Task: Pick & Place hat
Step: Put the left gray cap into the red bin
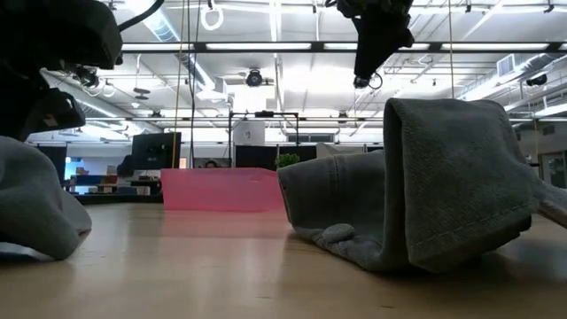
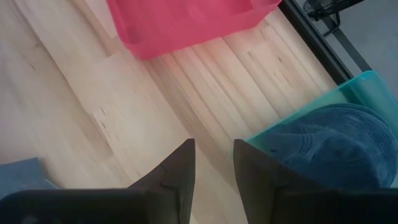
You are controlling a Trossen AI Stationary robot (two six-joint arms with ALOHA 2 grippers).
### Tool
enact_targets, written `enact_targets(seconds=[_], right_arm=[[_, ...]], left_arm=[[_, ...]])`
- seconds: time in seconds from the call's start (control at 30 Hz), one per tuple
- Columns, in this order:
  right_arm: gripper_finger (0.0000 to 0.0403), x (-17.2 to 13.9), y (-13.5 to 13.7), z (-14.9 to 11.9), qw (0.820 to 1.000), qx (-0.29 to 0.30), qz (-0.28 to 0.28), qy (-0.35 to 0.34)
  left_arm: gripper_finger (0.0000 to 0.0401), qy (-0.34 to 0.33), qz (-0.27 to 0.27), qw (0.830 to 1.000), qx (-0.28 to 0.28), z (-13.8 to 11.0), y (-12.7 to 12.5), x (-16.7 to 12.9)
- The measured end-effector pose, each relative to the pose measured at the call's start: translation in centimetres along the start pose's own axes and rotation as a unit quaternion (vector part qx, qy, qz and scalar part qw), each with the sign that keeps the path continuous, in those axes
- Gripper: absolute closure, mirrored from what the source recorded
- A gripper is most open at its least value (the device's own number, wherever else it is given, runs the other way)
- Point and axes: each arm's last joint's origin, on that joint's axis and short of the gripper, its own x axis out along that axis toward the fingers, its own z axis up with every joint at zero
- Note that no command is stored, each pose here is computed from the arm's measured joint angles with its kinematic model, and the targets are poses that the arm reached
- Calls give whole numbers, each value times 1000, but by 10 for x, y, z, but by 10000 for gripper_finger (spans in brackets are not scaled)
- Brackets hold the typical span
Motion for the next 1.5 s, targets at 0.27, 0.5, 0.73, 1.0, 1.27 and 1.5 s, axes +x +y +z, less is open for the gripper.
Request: enact_targets(seconds=[0.27, 0.5, 0.73, 1.0, 1.27, 1.5], right_arm=[[291, 0, 0, 0, 1000, 0, 0, -1], [291, 0, 0, 1, 1000, 2, 2, -4], [291, 0, 1, 2, 1000, 3, 5, -9], [291, 0, 1, 2, 1000, 4, 5, -9], [291, 0, 1, 2, 1000, 4, 5, -10], [291, 0, 1, 2, 1000, 4, 5, -10]], left_arm=[[236, 24, 16, 995, 94, -9, -5, 15], [305, 20, 33, 993, 109, -10, -3, 15], [390, 10, 45, 996, 81, 3, 8, 5], [396, -37, 146, 925, 348, 40, -9, -74], [396, -68, 349, 783, 510, 85, 7, -132], [396, -47, 413, 784, 460, 123, 73, -153]])
